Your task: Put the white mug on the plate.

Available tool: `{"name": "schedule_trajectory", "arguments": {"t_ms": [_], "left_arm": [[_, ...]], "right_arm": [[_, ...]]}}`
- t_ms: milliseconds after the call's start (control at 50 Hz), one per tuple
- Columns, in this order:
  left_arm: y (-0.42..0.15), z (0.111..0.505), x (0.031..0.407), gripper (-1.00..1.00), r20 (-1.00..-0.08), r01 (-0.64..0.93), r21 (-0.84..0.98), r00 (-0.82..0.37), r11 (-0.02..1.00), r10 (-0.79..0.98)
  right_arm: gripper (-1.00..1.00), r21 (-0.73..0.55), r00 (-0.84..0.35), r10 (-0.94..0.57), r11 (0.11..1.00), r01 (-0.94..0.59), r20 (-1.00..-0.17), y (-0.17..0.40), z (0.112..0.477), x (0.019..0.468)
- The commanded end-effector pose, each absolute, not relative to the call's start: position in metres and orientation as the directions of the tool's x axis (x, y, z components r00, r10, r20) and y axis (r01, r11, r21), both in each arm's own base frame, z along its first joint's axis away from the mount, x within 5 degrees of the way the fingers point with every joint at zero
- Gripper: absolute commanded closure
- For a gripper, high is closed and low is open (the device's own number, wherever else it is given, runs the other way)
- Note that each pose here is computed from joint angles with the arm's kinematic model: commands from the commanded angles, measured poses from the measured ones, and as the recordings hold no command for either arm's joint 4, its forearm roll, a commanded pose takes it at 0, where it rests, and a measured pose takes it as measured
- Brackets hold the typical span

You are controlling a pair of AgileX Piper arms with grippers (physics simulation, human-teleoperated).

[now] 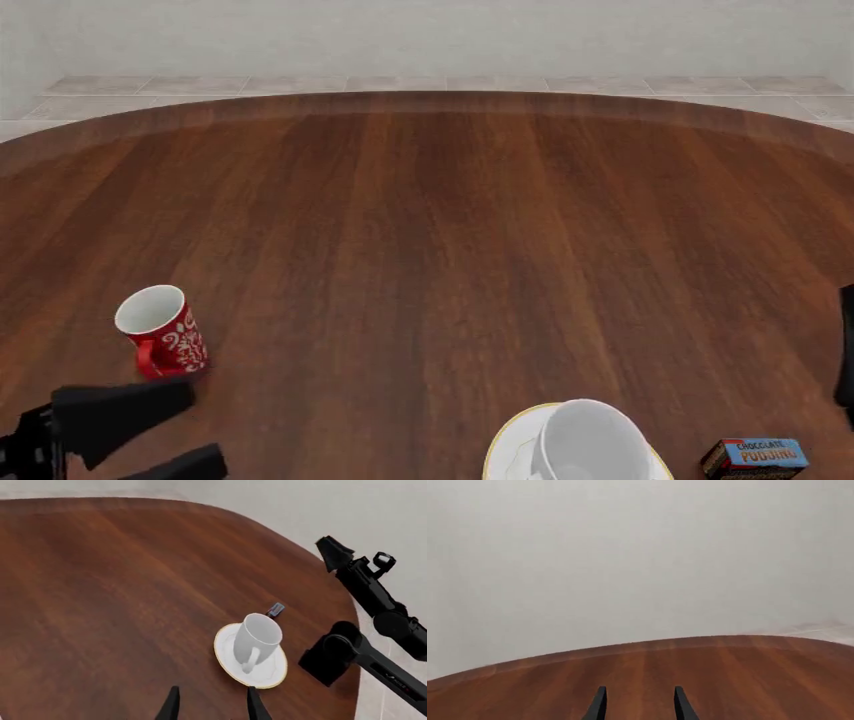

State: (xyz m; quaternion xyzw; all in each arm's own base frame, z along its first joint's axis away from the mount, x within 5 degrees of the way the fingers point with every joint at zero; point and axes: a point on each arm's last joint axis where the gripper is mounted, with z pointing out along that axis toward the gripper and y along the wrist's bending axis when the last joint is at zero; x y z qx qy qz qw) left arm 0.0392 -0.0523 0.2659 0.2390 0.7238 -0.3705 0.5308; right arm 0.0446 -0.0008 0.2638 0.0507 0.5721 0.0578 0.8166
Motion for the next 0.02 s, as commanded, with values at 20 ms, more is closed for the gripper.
{"name": "schedule_trajectory", "arguments": {"t_ms": [20], "left_arm": [[-0.0380,0.2627,0.0305,-1.00,-0.948,0.721,-0.285,-0.309,0.632,-0.075]], "right_arm": [[-1.00,0.166,0.371,0.171,0.985,-0.045,-0.913,-0.0009,0.2697,0.0426]]}}
